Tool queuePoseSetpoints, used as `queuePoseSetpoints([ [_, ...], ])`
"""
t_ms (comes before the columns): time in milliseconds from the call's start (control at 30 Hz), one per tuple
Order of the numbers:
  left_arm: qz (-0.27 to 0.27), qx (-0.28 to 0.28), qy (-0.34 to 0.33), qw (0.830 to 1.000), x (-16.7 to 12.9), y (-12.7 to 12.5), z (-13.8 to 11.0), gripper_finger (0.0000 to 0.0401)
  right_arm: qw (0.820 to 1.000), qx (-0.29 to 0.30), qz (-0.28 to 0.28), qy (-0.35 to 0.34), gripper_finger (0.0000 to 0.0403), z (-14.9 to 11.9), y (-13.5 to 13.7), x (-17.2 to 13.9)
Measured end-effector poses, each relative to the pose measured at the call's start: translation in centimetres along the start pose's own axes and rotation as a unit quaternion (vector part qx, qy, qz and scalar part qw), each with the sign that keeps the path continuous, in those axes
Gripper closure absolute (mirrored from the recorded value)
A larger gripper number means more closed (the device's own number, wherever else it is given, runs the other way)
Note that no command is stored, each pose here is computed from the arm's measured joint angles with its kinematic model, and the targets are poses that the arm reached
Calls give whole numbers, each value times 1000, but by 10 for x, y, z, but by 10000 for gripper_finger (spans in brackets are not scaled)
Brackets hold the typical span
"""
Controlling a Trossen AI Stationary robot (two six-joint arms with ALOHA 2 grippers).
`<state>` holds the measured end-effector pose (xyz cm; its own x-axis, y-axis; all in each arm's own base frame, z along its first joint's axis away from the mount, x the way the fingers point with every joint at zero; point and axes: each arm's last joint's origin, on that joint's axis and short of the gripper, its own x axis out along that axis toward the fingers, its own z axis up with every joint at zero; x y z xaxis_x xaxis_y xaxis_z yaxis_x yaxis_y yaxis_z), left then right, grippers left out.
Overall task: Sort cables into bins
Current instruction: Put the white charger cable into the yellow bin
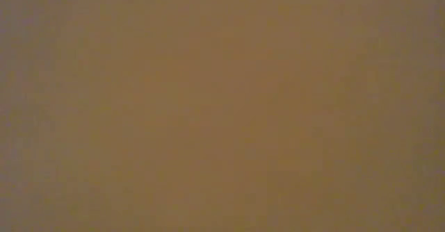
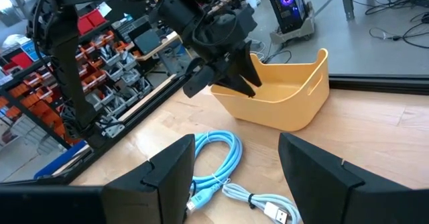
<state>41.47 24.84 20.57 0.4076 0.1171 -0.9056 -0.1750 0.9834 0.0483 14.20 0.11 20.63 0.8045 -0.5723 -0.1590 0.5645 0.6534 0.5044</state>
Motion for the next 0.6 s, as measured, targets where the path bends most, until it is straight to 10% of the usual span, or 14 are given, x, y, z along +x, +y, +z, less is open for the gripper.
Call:
queuePoseSetpoints([
  [433,70,9,-100,992,-104,-8,19,257,1000,3,0,0,191,0,0,0],
  [600,-32,-35,-140,989,-144,-25,15,256,1000,4,0,0,191,0,0,0],
])
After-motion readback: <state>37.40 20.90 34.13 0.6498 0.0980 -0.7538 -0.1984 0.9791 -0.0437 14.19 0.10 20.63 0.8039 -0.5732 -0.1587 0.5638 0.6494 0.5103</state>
